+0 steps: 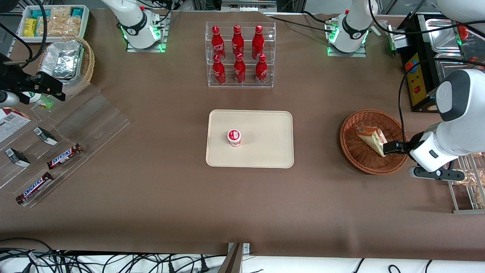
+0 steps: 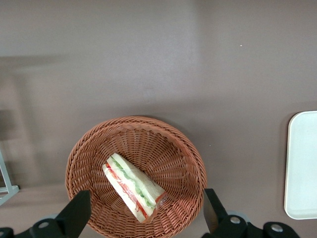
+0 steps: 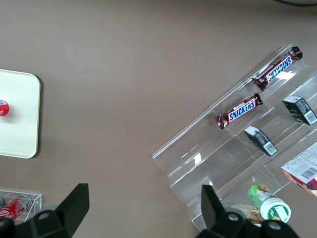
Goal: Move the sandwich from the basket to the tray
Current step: 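Lower the open left gripper over the sandwich in the wicker basket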
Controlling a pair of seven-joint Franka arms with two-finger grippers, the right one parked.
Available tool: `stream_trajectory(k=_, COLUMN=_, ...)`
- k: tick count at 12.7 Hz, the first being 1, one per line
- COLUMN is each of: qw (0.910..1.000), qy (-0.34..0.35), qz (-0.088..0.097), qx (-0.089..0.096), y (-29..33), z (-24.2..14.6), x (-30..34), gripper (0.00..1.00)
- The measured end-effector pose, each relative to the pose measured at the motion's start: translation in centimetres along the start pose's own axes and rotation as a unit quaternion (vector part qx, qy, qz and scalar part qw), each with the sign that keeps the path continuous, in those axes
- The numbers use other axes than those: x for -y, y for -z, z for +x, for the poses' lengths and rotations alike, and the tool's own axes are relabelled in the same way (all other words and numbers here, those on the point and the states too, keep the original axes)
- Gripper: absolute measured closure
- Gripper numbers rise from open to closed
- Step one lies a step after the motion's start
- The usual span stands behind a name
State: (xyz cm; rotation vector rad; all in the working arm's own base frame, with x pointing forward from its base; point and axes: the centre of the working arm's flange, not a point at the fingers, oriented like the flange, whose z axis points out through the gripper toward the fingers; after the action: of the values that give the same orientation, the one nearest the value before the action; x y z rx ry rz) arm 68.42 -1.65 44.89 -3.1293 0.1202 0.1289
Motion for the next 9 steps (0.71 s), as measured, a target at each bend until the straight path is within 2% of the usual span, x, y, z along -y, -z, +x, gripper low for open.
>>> stream_trajectory(k=6, qw=0.9999, qy=0.013, qz=0.003, qx=0.0, y=0.3, z=-0.1, x=1.4, gripper=0.0)
stream_trajectory(k=7, qw=0.9996, qy=0.026, qz=0.005, qx=0.011, y=0.1, z=-0.4, x=1.9, gripper=0.0)
stream_trajectory(k=9, qw=0.9957, qy=0.084, qz=0.02, qx=0.032, y=-0.2, z=-1.1, x=3.2, gripper=0.0)
